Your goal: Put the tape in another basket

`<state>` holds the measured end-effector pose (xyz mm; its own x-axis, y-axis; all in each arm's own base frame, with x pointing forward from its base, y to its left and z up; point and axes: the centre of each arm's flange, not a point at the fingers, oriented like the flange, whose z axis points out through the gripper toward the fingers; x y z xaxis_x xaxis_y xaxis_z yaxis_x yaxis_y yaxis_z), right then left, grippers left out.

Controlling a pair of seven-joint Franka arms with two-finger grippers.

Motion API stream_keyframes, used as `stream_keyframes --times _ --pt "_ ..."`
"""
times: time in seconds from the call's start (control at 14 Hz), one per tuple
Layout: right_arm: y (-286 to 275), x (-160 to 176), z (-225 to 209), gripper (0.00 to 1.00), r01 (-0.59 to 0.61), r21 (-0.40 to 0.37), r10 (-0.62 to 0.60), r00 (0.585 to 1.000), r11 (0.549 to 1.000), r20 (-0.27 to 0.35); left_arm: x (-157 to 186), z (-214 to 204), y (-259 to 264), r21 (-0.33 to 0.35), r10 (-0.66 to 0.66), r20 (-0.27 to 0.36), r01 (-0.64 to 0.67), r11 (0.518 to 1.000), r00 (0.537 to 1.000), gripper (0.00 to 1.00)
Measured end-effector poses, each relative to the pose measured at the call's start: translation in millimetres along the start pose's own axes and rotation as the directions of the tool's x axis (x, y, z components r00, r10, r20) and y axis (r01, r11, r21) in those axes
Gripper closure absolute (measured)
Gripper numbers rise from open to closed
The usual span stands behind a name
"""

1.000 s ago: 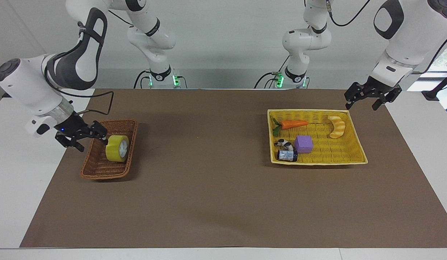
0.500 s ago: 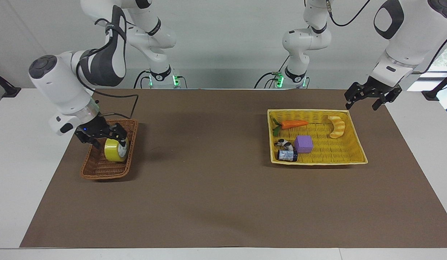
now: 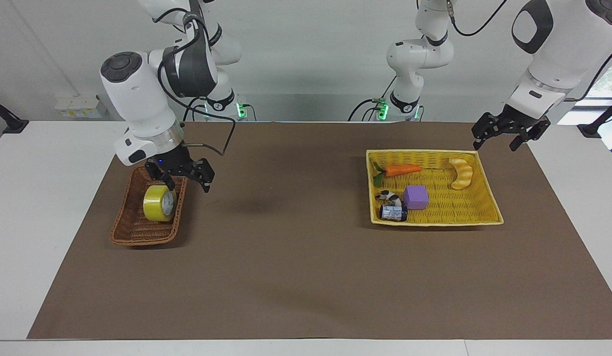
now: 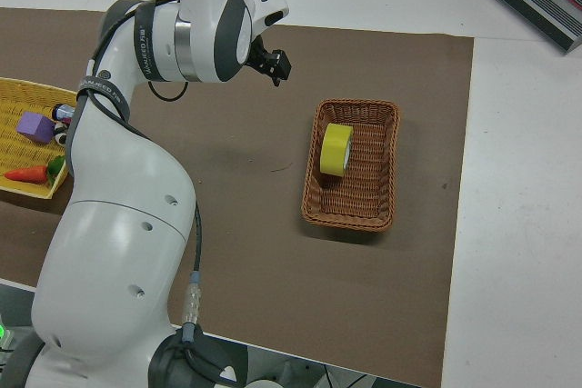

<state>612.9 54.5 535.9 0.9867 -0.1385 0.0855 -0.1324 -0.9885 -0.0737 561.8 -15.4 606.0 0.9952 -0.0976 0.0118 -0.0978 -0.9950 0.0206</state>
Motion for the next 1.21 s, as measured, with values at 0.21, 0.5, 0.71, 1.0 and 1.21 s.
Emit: stream_keyframes --times 0.21,0.5,0.71,1.0,1.21 --pt "14 -19 -51 0.0 -0.016 0.003 0.016 1.0 1.0 -0.006 0 0 0 0.0 0.0 0.0 0.0 1.0 1.0 0.0" --pt "38 -42 -121 0.0 -0.05 0.005 0.05 0.999 0.999 -0.01 0 0 0 0.0 0.0 0.0 0.0 1.0 1.0 0.0" --pt "55 -61 -156 0.0 -0.12 0.006 0.12 0.993 0.993 -0.002 0 0 0 0.0 0.0 0.0 0.0 1.0 1.0 0.0" --pt "50 -83 -157 0.0 -0.182 0.0 0.182 0.983 0.983 0.032 0 0 0 0.0 0.0 0.0 0.0 1.0 1.0 0.0" --pt "48 -84 -147 0.0 -0.125 -0.003 0.125 0.991 0.992 0.05 0 0 0 0.0 0.0 0.0 0.0 1.0 1.0 0.0"
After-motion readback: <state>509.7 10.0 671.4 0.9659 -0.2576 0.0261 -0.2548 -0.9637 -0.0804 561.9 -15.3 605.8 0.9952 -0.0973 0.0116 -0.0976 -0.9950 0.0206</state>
